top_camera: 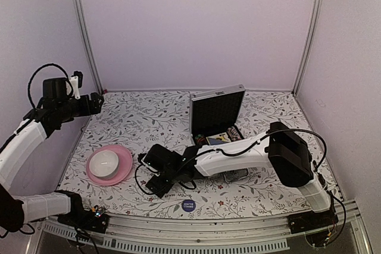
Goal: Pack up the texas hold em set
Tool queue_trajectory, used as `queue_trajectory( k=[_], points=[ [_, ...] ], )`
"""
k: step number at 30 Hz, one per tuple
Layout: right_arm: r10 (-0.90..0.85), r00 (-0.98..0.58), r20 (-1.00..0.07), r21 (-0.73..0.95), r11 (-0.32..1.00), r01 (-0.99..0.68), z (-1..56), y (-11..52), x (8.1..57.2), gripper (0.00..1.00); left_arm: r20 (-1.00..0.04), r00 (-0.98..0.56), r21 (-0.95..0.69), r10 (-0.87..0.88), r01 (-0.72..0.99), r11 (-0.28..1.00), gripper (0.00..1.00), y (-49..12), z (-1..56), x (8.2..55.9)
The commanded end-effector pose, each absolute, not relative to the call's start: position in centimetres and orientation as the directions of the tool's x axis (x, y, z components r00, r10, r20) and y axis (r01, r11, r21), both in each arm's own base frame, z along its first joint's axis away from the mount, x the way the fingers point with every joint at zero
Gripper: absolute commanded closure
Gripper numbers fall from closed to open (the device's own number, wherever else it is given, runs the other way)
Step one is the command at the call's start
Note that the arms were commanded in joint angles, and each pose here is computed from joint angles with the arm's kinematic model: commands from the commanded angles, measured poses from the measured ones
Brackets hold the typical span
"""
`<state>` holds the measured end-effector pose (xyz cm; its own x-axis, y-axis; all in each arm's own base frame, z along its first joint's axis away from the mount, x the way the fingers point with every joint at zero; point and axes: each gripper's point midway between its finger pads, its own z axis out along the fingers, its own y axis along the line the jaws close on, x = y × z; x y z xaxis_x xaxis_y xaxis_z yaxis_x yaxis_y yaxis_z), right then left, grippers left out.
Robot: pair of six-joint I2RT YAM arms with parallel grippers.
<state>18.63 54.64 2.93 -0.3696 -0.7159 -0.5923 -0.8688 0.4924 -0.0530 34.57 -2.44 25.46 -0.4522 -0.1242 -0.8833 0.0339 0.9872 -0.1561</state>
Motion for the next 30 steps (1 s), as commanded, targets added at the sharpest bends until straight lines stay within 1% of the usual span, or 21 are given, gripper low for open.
queue_trajectory(
  k=[1, 4, 5, 8, 14, 21, 30],
  points=[
    [-0.735, -0.361, -0.573, -0.077, 0.488, -0.87, 2.3, 54.9, 18.2, 0.06, -0.895, -0.432, -0.146, -0.114, 0.042, 0.988, 0.03, -2.2, 25.8, 34.5],
    [-0.735, -0.36, -0.575, -0.078, 0.488, -0.869, 2.4, 55.0, 18.0, 0.06, -0.894, -0.434, -0.147, -0.114, 0.043, 0.988, 0.03, -2.2, 25.7, 34.6],
    [-0.754, -0.367, -0.545, -0.088, 0.487, -0.869, 0.5, 54.6, 17.9, 0.06, -0.894, -0.433, -0.147, -0.115, 0.042, 0.988, 0.03, -2.2, 25.7, 34.6],
    [-0.76, -0.378, -0.528, -0.086, 0.49, -0.867, -0.3, 54.4, 17.7, 0.06, -0.893, -0.434, -0.149, -0.116, 0.042, 0.988, 0.03, -2.2, 25.7, 34.6],
    [-0.768, -0.381, -0.514, -0.091, 0.491, -0.866, -1.2, 54.2, 17.6, 0.1, -0.892, -0.437, -0.15, -0.117, 0.042, 0.988, 0.03, -2.2, 25.5, 34.6],
    [-0.772, -0.386, -0.505, -0.096, 0.495, -0.864, -1.0, 53.8, 17.5, 0.15, -0.892, -0.436, -0.15, -0.117, 0.042, 0.988, 0.03, -2.1, 25.5, 34.5],
    [-0.766, -0.41, -0.495, -0.105, 0.521, -0.847, 0.0, 52.9, 17.5, 0.16, -0.893, -0.435, -0.154, -0.117, 0.051, 0.987, 0.03, -2.3, 25.6, 34.4]
  ],
)
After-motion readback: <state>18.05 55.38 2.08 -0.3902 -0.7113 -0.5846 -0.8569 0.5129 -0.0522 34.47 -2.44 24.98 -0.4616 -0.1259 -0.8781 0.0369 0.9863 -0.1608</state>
